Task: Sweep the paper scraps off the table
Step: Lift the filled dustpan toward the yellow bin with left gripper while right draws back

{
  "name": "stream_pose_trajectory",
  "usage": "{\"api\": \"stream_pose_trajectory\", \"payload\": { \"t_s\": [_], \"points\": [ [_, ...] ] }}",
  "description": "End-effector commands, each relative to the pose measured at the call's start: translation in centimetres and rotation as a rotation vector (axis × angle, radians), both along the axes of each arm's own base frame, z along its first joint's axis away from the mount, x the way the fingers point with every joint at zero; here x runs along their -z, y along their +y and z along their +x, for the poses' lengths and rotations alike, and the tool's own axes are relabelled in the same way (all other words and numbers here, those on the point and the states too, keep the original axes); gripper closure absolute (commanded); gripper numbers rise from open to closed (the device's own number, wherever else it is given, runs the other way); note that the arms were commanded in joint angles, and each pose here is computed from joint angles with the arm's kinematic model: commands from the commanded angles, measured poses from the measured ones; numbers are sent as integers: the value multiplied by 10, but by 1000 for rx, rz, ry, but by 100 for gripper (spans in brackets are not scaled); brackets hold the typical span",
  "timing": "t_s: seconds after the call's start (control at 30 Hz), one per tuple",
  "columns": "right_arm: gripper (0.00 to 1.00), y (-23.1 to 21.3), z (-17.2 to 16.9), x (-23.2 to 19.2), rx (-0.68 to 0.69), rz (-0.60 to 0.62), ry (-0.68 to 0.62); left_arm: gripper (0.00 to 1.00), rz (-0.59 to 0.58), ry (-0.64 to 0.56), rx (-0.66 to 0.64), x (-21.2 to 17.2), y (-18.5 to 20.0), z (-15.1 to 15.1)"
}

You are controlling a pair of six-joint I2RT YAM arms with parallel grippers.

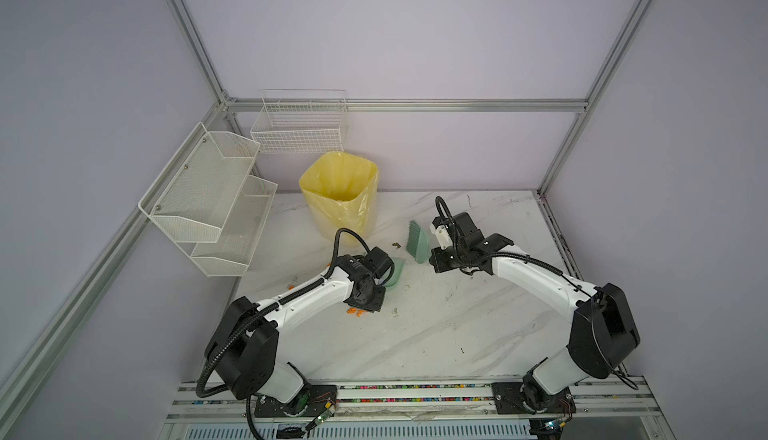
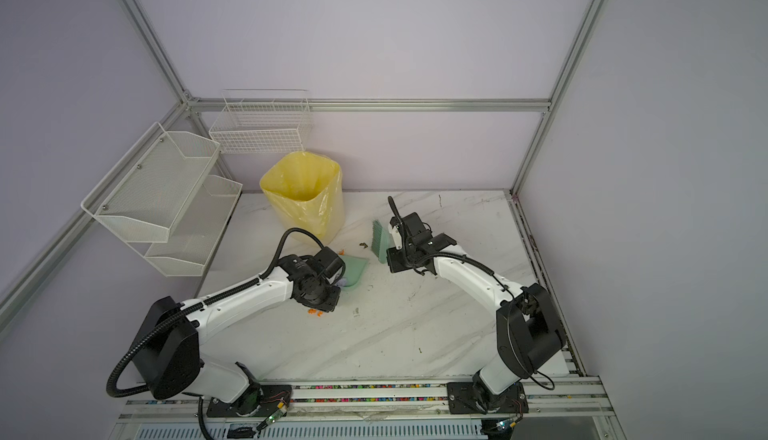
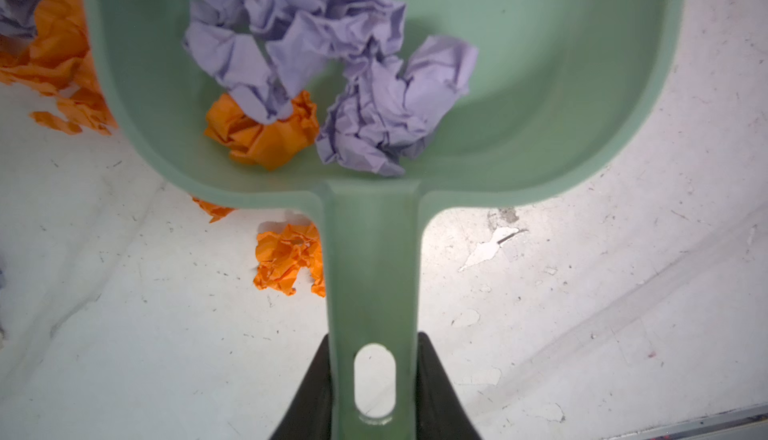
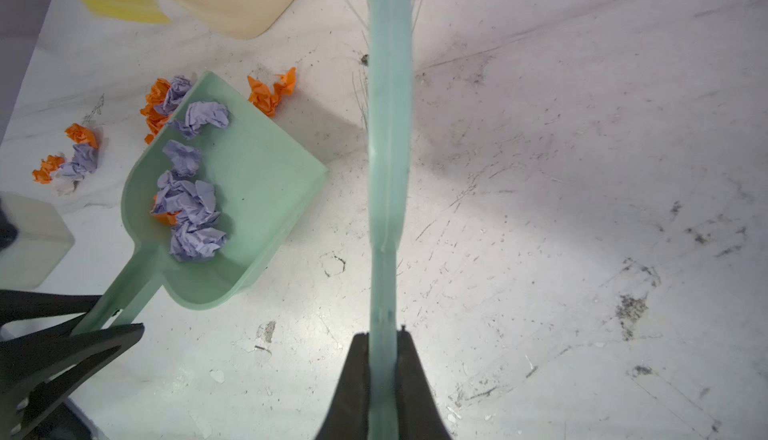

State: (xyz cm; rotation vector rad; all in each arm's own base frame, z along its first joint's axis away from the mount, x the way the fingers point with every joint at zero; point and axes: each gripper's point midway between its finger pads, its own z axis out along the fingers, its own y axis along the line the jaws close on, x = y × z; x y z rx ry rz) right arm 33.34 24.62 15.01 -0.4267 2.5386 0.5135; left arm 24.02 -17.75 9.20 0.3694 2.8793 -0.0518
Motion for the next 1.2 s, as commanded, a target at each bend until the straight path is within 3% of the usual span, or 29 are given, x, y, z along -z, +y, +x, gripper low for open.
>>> {"api": "stream_pose_trajectory", "payload": {
  "t_s": [0.0,0.2,0.77,1.17],
  "points": [
    [100,-11,2,-6,53,-7,-12,100,-29,-94,10,-20,-4,9],
    [100,-21,0,4,103,-28,12,100,-75,-204,8,-58,-7,17],
    [100,-35,0,13,155,-57,-6,100,-201,-199,11,-98,-39,28],
    [100,-35,8,18,160,-65,-11,100,-228,-213,27,-116,-42,28]
  ]
}}
